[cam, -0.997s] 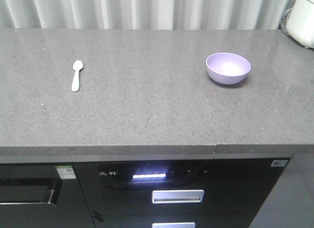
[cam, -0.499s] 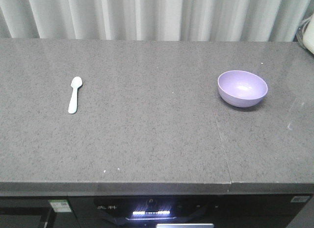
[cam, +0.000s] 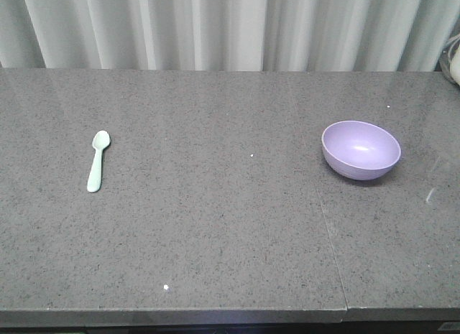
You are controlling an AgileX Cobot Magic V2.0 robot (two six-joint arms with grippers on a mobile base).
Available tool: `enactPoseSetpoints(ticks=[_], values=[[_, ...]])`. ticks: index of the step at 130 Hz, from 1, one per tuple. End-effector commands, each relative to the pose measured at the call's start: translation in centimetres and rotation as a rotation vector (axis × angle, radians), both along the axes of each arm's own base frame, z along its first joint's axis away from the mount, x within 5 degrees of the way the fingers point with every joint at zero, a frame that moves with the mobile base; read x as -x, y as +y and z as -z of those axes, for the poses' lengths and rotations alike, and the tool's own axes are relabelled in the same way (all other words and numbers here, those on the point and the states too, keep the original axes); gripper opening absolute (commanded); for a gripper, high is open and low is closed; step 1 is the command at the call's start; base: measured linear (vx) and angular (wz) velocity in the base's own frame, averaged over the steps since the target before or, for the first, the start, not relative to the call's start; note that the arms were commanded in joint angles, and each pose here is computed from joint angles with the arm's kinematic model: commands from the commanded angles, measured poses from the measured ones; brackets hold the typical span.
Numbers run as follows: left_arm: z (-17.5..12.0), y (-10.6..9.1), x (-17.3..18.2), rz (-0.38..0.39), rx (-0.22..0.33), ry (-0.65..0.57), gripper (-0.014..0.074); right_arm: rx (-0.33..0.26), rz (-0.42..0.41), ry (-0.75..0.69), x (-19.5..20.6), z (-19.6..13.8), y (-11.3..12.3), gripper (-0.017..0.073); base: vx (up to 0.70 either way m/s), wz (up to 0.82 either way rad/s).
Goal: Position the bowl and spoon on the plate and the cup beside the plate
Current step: 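Approach the counter edge and stop facing the spoon and bowl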
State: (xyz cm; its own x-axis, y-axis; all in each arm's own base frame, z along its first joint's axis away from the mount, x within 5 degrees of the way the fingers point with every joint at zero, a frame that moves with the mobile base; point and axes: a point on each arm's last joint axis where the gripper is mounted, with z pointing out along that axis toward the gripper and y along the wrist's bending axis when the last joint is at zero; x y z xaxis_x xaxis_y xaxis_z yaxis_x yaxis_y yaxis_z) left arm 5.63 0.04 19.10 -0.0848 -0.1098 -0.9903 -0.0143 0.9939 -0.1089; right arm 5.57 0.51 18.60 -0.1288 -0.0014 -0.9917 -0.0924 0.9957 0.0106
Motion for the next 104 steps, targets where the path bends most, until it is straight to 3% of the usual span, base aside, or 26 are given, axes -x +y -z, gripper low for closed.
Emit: enactPoseSetpoints(ticks=[1, 104], values=[[-0.50, -0.05, 0.05, 0.008, 0.003, -0.086, -0.0006, 0.003, 0.005, -0.066, -0.08, -0.45, -0.02, -0.0007, 0.07, -0.01], [-0.50, -0.05, 0.05, 0.008, 0.003, -0.086, -0.0006, 0.002, 0.005, -0.070, -0.08, -0.48, -0.02, -0.0007, 0.02, 0.00]])
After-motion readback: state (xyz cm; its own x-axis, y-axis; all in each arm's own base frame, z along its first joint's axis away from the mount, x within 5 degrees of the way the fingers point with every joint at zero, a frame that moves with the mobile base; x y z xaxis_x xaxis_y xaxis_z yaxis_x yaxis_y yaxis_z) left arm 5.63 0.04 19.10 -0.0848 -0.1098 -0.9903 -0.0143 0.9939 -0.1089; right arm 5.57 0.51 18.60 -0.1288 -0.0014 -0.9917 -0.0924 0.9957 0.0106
